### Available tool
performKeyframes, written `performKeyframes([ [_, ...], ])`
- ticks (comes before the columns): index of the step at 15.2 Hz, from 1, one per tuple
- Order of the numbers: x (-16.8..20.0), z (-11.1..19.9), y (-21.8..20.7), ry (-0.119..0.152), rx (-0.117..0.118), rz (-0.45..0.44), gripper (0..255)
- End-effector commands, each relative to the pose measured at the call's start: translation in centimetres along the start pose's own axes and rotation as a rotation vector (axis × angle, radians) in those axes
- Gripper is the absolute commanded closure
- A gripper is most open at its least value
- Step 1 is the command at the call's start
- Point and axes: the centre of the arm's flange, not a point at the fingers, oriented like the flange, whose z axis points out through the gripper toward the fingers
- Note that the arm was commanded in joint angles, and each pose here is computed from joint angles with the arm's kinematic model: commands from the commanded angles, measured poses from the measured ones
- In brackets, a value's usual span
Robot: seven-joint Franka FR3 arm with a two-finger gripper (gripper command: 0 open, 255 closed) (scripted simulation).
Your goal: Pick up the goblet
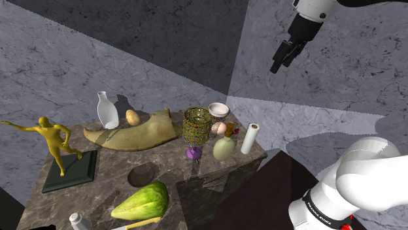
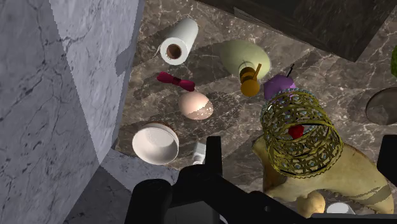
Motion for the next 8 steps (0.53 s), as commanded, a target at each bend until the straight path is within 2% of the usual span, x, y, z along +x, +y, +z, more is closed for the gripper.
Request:
performKeyframes([
  [1,0.0,0.0,0.0,0.000,0.000,0.000,0],
  [8,5.1,7.8,-1.5,-0.027,0.011,0.023,0],
])
